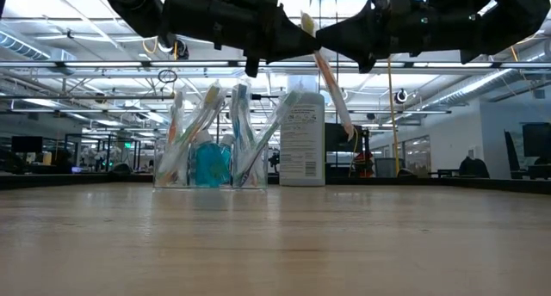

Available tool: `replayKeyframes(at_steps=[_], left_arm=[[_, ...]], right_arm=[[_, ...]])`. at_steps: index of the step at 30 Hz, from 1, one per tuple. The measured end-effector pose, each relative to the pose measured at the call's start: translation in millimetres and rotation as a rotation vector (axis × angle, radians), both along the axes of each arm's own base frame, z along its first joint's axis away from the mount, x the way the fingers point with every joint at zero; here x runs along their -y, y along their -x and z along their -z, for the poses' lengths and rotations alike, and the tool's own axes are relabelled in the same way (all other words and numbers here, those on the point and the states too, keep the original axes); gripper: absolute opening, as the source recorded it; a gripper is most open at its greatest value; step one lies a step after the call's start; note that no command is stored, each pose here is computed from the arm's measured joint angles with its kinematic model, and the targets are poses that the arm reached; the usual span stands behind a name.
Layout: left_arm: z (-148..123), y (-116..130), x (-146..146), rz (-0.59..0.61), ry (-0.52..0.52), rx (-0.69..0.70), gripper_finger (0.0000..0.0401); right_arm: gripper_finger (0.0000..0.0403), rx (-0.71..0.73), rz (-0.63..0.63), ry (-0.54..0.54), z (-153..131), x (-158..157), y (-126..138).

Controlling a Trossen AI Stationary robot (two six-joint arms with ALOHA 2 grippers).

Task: Pick & Place toothbrushing station
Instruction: Put the orange toothbrush into the transparent organizer

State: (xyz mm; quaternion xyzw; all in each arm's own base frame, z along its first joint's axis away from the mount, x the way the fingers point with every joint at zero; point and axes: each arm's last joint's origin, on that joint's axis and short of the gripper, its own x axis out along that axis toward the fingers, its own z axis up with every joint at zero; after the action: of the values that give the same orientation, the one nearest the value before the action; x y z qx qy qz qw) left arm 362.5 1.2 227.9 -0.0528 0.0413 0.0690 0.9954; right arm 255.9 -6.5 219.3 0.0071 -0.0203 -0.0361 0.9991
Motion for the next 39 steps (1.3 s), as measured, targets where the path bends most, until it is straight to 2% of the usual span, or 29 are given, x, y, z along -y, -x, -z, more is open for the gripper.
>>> replayKeyframes(at_steps=[6,10,13,16,21,26,30,39], left_arm=[[-2.1,3.6,5.7,-0.009,-0.015,-0.038,0.0017],[-9.5,13.2,7.2,-0.057,-0.056,-0.112,0.0006],[-19.0,24.0,8.8,-0.073,-0.078,-0.162,0.0016],[-35.0,41.4,11.4,-0.138,-0.094,-0.200,0.0021],[-60.2,77.9,15.5,-0.272,-0.135,-0.267,0.0006],[-76.7,110.8,20.6,-0.378,-0.124,-0.292,0.0021],[-77.5,125.6,23.2,-0.409,-0.065,-0.323,0.0013],[-61.8,135.1,19.4,-0.569,-0.068,-0.442,0.0015]], right_arm=[[0.0084,-0.047,0.001,0.001,3.6,-0.1,0.7],[0.0102,-0.077,0.002,0.001,6.1,-0.2,1.3],[0.0113,-0.101,0.002,-0.002,8.3,-0.2,1.5],[0.0120,-0.142,0.002,-0.003,12.3,-0.2,1.8],[0.0123,-0.185,0.001,-0.004,16.3,-0.3,2.2],[0.0116,-0.200,0.003,-0.045,18.1,-0.3,2.5],[0.0115,-0.211,0.003,-0.093,19.5,-0.4,2.7],[0.0114,-0.248,0.008,-0.140,23.3,-0.4,3.5]])
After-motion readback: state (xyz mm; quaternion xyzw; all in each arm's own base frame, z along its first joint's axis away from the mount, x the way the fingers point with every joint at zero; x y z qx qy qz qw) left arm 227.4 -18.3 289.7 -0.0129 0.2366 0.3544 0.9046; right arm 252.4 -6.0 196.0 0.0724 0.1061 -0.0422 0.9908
